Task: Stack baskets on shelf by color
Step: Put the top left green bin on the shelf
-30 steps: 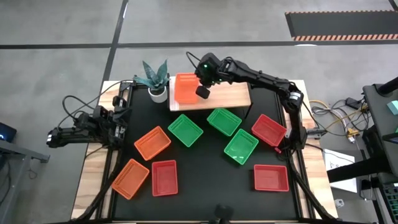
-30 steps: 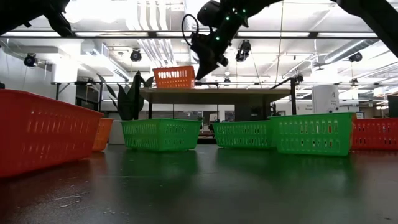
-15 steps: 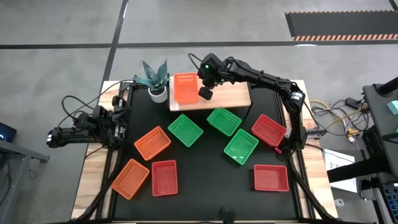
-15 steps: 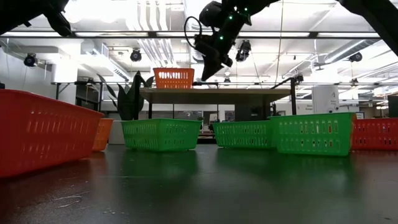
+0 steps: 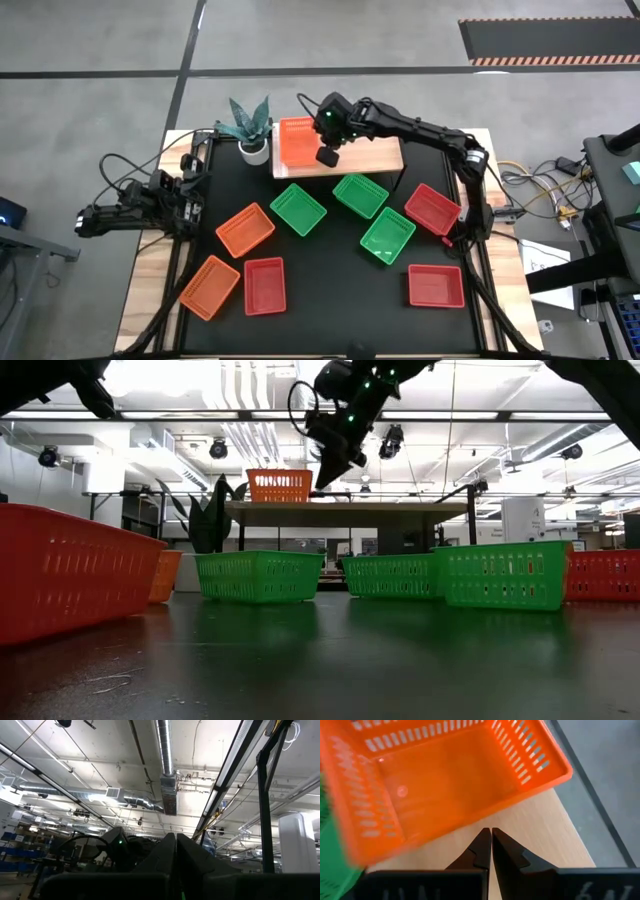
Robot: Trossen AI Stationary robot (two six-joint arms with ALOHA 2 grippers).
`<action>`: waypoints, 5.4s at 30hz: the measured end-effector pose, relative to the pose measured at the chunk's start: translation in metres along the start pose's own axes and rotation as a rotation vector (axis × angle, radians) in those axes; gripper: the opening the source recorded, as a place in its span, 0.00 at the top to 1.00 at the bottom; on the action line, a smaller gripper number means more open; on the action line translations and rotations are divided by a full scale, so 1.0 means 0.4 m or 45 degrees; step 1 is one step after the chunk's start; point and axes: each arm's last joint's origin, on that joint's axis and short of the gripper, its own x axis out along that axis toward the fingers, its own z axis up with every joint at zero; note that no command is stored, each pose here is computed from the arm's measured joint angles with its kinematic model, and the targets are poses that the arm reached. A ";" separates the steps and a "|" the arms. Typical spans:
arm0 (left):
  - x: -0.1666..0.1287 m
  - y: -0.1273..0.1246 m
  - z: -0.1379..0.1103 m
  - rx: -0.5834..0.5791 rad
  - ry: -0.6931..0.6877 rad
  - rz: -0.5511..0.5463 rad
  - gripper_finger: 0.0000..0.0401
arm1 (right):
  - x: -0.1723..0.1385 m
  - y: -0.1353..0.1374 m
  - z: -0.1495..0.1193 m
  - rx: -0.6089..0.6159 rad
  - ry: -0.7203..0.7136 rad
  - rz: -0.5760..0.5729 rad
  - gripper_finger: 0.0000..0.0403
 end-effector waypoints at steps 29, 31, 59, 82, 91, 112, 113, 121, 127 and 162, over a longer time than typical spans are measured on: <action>0.033 -0.009 -0.050 -0.194 0.161 -0.100 1.00 | -0.123 0.485 -0.181 -0.473 -0.349 0.328 0.98; 0.041 -0.010 -0.056 -0.228 0.163 -0.098 1.00 | -0.101 0.502 -0.208 -0.480 -0.378 0.342 0.98; 0.137 -0.124 -0.189 -0.443 0.488 -0.303 1.00 | 0.000 0.567 -0.416 -0.642 -0.322 0.409 0.96; 0.150 -0.125 -0.145 -0.363 0.369 -0.337 1.00 | 0.124 0.565 -0.256 -0.810 -0.209 0.310 0.53; 0.142 -0.122 -0.145 -0.359 0.366 -0.339 1.00 | 0.188 0.534 -0.268 -0.830 -0.114 0.281 0.59; 0.136 -0.120 -0.150 -0.338 0.373 -0.340 1.00 | 0.163 0.557 -0.282 -0.935 -0.077 0.390 0.97; 0.137 -0.120 -0.149 -0.329 0.370 -0.336 1.00 | 0.150 0.564 -0.283 -0.927 -0.073 0.397 0.97; 0.138 -0.118 -0.145 -0.304 0.353 -0.320 1.00 | 0.025 0.633 -0.303 -0.896 -0.021 0.481 0.97; 0.137 -0.118 -0.145 -0.303 0.354 -0.319 1.00 | -0.096 0.678 -0.315 -0.835 -0.049 0.548 0.97; 0.143 -0.116 -0.113 -0.166 0.196 -0.329 1.00 | -0.309 0.301 -0.224 -0.461 -0.223 0.020 0.98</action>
